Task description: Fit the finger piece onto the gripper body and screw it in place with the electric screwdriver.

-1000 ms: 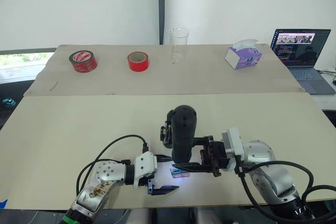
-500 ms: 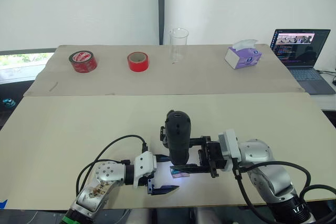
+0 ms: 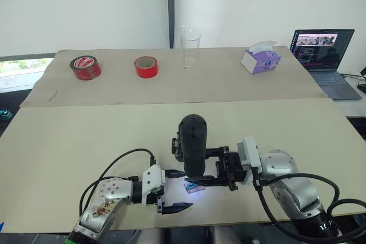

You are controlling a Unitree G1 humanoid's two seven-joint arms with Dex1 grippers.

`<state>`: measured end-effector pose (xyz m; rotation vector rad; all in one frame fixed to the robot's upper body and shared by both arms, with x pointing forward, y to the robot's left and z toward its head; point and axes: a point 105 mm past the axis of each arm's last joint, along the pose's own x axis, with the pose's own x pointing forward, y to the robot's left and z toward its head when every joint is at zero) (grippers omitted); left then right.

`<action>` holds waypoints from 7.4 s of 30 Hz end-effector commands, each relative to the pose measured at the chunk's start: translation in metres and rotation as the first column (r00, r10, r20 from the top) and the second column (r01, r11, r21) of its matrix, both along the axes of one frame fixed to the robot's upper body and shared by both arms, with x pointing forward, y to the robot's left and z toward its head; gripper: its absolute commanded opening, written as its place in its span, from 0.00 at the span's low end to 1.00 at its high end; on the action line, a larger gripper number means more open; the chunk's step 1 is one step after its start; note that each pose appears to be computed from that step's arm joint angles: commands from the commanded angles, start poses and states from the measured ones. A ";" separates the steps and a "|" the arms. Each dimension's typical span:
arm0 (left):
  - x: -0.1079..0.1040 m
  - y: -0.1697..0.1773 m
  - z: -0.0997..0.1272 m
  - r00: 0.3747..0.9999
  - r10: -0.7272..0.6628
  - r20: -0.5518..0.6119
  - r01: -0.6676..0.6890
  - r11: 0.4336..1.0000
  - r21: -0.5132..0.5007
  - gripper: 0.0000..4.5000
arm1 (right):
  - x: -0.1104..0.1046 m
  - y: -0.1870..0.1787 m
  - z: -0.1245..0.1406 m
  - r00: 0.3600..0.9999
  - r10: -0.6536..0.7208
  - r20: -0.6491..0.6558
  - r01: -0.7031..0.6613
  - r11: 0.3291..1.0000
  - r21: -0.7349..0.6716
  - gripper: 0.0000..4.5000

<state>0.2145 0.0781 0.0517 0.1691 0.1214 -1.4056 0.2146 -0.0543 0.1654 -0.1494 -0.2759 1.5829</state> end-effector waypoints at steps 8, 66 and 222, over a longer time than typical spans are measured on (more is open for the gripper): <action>-0.004 0.015 0.017 0.999 -0.029 0.022 0.031 0.997 -0.074 1.00 | -0.008 -0.001 0.034 0.996 0.014 0.089 -0.021 0.997 0.078 0.43; 0.084 0.007 0.008 0.973 0.214 0.083 -0.211 0.977 -0.044 0.88 | 0.008 -0.023 0.070 0.983 -0.120 0.140 0.107 0.990 0.096 0.43; 0.074 0.005 -0.010 0.982 0.188 0.001 -0.188 0.978 0.088 0.50 | 0.044 0.045 0.082 0.997 -0.061 0.048 0.056 0.994 0.088 0.43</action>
